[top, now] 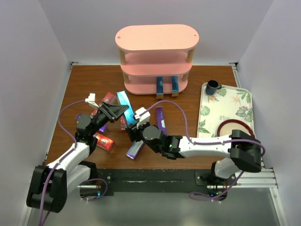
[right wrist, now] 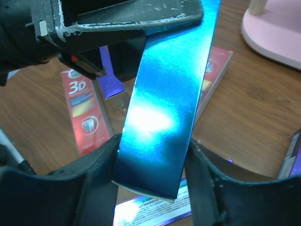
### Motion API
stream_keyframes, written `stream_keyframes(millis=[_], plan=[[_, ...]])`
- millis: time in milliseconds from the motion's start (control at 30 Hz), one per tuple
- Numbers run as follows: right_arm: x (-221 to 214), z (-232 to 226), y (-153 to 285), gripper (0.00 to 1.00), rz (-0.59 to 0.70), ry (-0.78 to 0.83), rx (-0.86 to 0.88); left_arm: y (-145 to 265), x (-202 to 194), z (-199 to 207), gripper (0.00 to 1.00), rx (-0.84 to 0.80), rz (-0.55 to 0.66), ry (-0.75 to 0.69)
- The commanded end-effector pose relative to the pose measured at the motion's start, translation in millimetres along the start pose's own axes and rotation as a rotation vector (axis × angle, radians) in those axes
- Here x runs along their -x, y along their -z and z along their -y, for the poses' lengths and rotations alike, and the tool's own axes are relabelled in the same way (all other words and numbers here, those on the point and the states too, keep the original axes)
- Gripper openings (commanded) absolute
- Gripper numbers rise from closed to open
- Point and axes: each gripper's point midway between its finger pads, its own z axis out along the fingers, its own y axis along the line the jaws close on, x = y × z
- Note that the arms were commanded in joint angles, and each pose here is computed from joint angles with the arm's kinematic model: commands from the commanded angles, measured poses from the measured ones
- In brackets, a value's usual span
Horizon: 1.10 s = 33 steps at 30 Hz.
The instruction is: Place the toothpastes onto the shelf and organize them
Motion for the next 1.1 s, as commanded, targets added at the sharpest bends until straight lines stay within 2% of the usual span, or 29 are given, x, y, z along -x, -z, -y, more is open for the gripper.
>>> stream_keyframes(millis=[0,33,100,200,233,300,333,367,400,433,500,533,633,733,933,1067], plan=[[36.6,-6.8,-2.3,0.42,0.106,-0.054,-0.019,1.8,6.0,19.2,0.41,-0.070,0.026,-0.030],[36.7,-6.6,-2.3,0.35,0.105,-0.056,-0.020,1.9,5.2,17.5,0.44,-0.065,0.020,-0.039],[36.3,-5.2,-2.9,0.28,0.100,-0.051,-0.031,1.5,4.9,14.3,0.51,-0.043,0.014,-0.055],[33.3,-3.1,-3.0,0.19,0.083,-0.041,-0.045,-1.4,9.1,6.6,0.67,0.029,0.006,-0.132],[30.7,-1.9,-3.3,0.16,0.073,-0.038,-0.052,-2.1,13.8,2.8,0.75,0.057,0.016,-0.200],[24.9,1.4,-2.9,0.14,0.049,-0.031,-0.069,-2.1,24.1,4.9,0.85,0.131,0.023,-0.259],[22.6,4.3,-3.1,0.14,0.044,-0.030,-0.082,-1.0,36.6,1.5,0.93,0.185,0.058,-0.361],[19.9,7.5,-3.2,0.14,0.035,-0.021,-0.099,2.0,46.4,6.3,0.96,0.222,0.083,-0.420],[19.5,9.5,-2.9,0.14,0.031,-0.016,-0.110,6.3,57.7,11.5,0.97,0.302,0.091,-0.458],[17.1,13.5,-4.3,0.14,0.025,-0.005,-0.132,13.5,78.6,8.0,0.99,0.392,0.149,-0.576],[15.3,19.4,-6.9,0.14,0.003,0.013,-0.165,30.6,99.3,17.9,1.00,0.520,0.188,-0.661],[10.3,22.5,-10.1,0.14,-0.010,0.018,-0.181,43.1,118.6,16.4,1.00,0.616,0.243,-0.748],[8.0,37.5,-18.9,0.14,-0.035,0.000,-0.239,71.9,144.1,24.9,1.00,0.779,0.325,-0.868],[1.4,55.9,-31.5,0.14,-0.066,-0.019,-0.300,94.8,152.7,26.5,1.00,0.876,0.391,-0.922],[-1.8,93.6,-60.8,0.15,-0.082,-0.041,-0.418,112.3,142.1,15.1,1.00,0.897,0.437,-0.957],[-3.1,122.1,-90.1,0.16,-0.096,-0.039,-0.517,110.5,132.5,5.9,1.00,0.890,0.413,-0.968]])
